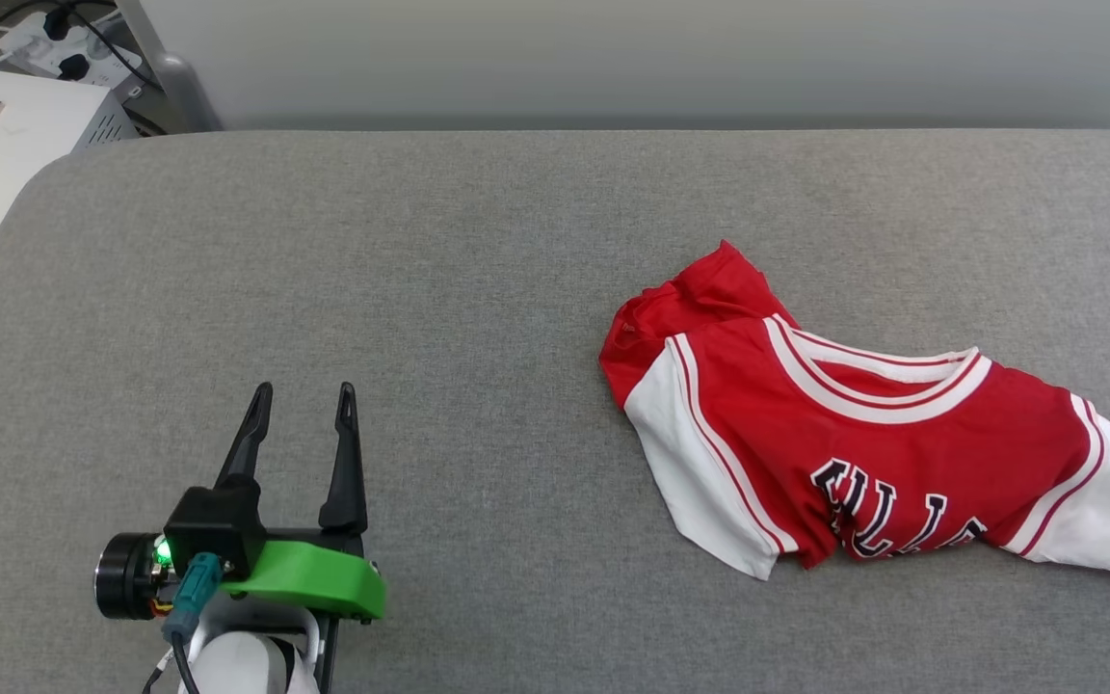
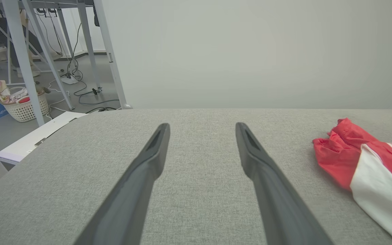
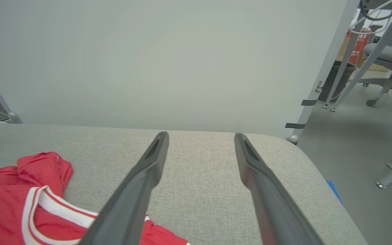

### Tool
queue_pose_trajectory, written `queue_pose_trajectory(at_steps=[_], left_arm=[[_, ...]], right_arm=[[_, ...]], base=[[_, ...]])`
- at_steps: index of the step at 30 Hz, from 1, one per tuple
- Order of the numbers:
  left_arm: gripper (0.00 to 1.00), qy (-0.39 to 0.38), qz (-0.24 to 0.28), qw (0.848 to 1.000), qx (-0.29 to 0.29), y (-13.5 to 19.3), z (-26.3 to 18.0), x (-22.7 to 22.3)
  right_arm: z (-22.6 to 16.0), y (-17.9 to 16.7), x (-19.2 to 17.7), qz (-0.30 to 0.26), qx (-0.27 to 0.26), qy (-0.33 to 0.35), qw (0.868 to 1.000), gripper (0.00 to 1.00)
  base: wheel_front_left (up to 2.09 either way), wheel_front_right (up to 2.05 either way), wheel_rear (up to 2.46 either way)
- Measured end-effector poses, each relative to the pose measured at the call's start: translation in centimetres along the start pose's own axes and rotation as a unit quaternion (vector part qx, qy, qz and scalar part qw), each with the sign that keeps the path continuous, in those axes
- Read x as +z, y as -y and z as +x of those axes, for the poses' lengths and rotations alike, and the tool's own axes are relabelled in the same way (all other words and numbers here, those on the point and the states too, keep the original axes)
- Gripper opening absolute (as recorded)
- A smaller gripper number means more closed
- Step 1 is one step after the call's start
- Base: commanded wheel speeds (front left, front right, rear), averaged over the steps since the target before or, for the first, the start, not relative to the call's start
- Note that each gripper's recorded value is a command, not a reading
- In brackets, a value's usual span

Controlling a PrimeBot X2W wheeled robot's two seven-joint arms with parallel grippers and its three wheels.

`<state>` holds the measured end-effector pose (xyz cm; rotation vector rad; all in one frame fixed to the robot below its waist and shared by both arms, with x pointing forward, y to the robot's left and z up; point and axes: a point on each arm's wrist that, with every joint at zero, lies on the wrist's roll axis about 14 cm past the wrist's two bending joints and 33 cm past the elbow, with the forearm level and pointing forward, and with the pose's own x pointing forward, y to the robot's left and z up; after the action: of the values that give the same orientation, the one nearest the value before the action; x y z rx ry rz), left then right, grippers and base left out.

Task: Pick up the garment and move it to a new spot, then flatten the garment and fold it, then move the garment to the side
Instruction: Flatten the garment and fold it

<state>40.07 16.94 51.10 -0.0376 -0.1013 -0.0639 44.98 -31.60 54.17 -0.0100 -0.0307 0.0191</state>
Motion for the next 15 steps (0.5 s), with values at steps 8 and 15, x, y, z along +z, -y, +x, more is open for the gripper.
queue_pose_trajectory(at_steps=[8,15], left_arm=[[1.0,0.062,0.029,0.994,-0.088,3.1,2.8,4.1],[1.0,0.044,0.059,0.96,-0.271,11.1,5.5,5.5]], right_arm=[[-3.2,-7.5,3.2,0.006,0.042,0.103,0.994,1.0],[-3.7,-10.2,2.5,0.003,0.072,0.099,0.993,1.0]], base=[[0.0,0.0,0.0],[0.0,0.0,0.0]])
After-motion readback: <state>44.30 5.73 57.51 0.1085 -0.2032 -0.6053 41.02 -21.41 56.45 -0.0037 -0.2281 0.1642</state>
